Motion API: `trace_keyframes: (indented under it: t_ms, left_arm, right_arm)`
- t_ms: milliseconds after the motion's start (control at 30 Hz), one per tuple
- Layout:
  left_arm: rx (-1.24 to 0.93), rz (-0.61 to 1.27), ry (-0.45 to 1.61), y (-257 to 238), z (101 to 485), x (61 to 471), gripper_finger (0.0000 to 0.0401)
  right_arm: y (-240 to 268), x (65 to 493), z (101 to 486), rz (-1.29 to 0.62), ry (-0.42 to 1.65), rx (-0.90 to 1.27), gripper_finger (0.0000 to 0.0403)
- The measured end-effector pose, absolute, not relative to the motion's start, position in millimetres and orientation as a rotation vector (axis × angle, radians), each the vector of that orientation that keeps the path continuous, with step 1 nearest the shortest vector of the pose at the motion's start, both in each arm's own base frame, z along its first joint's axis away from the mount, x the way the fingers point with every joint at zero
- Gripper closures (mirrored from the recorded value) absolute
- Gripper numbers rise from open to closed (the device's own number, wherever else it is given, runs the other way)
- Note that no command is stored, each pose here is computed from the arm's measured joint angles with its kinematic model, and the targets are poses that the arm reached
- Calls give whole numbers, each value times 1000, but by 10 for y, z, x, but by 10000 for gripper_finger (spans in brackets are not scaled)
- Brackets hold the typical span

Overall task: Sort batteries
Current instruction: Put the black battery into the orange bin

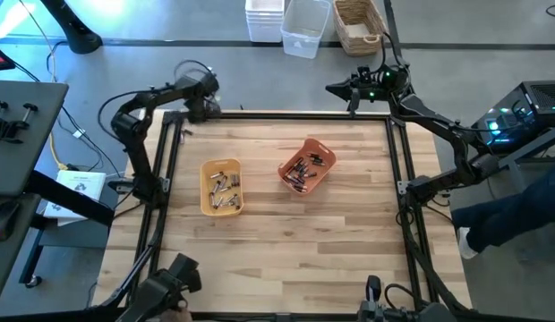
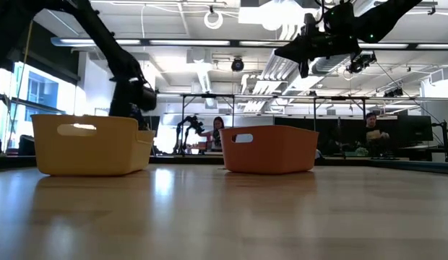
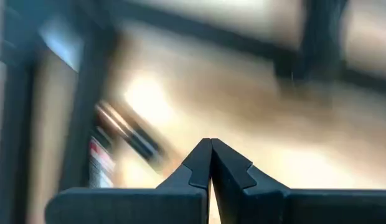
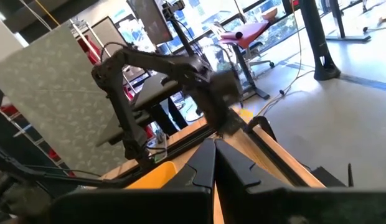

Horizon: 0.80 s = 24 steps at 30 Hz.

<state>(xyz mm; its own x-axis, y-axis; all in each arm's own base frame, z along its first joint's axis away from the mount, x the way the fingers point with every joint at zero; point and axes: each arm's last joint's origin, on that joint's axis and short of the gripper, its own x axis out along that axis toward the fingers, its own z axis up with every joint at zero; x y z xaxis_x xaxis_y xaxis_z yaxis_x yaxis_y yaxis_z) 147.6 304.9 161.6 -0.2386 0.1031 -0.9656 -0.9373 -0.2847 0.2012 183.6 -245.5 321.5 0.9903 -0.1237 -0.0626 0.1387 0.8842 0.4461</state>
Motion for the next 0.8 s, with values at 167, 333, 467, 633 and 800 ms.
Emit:
trace_keyframes:
  t_ms: [167, 333, 467, 633, 800]
  left_arm:
    - [-1174, 1835, 1012, 3045, 1740, 1363, 401]
    - [-1252, 1951, 859, 3051, 1737, 1394, 387]
    - [-1250, 1956, 869, 3016, 1740, 1432, 363]
    - [-1239, 1974, 891, 2945, 1636, 1431, 324]
    - [-1392, 2056, 738, 2939, 1617, 1421, 281]
  right_arm:
    - [-2455, 1836, 3214, -137, 33, 462, 402]
    - [-2455, 1836, 3212, -136, 36, 445, 402]
    - [-2454, 1836, 3209, -137, 39, 440, 402]
    - [-2454, 1836, 3209, -136, 41, 414, 402]
    - [-2452, 1836, 3200, -132, 49, 396, 402]
